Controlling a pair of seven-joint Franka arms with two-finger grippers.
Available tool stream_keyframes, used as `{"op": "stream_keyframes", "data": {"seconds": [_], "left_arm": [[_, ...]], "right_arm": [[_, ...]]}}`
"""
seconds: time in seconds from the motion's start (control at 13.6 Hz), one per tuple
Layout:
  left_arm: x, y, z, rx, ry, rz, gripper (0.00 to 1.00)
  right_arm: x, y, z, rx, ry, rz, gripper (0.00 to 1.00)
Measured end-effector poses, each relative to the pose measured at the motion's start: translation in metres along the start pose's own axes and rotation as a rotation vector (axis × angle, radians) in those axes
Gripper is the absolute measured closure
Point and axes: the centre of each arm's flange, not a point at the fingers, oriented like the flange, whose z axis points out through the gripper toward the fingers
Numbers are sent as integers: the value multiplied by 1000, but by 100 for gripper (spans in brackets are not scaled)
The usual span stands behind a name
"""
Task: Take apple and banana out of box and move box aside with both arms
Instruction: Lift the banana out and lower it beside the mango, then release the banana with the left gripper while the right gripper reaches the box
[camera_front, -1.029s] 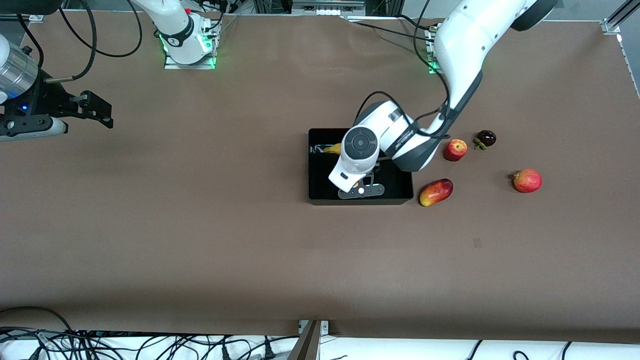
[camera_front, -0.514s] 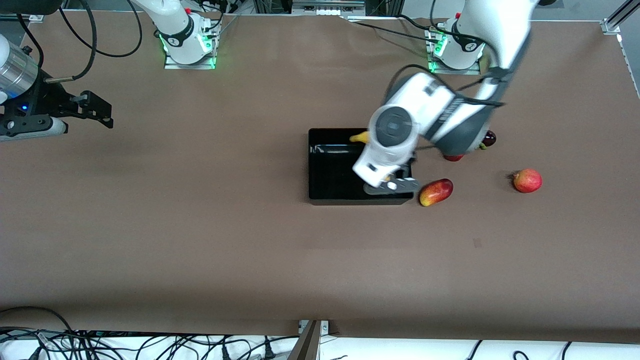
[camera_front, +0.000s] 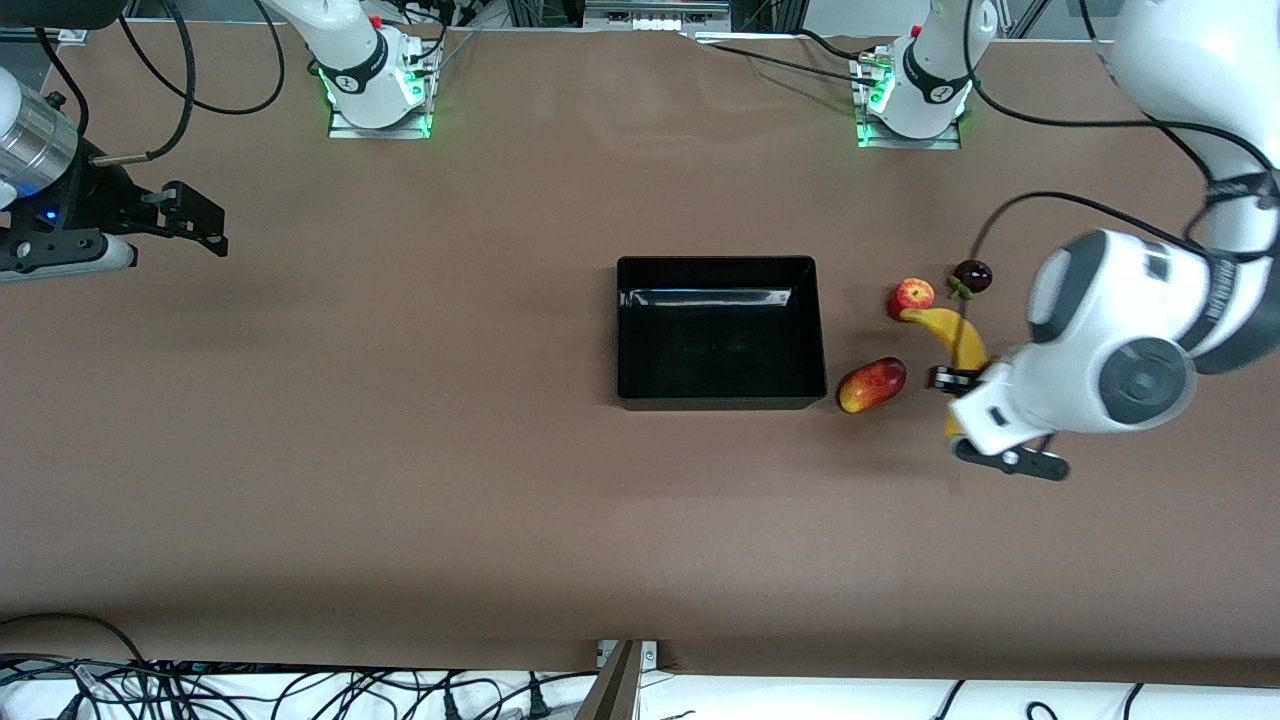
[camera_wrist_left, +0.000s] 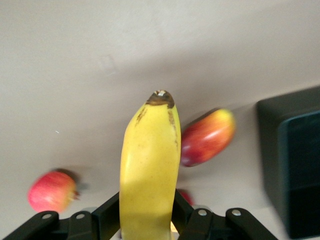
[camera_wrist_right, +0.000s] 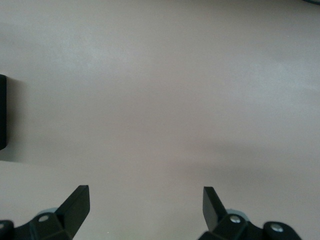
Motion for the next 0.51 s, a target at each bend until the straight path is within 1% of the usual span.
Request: {"op": "stream_keyframes", "data": {"seconds": [0.15,0.37,0.51], "left_arm": [[7,-43,41,-6,-12,97,62],[13,-87,113,-43,23,181,62],[11,-92,155,-46,58,205,62]], "right_arm": [[0,-5,0,1,1,-8,0],[14,-41,11,-1,31,-74,0],[28,-78,37,-5,9,-135,0]]}}
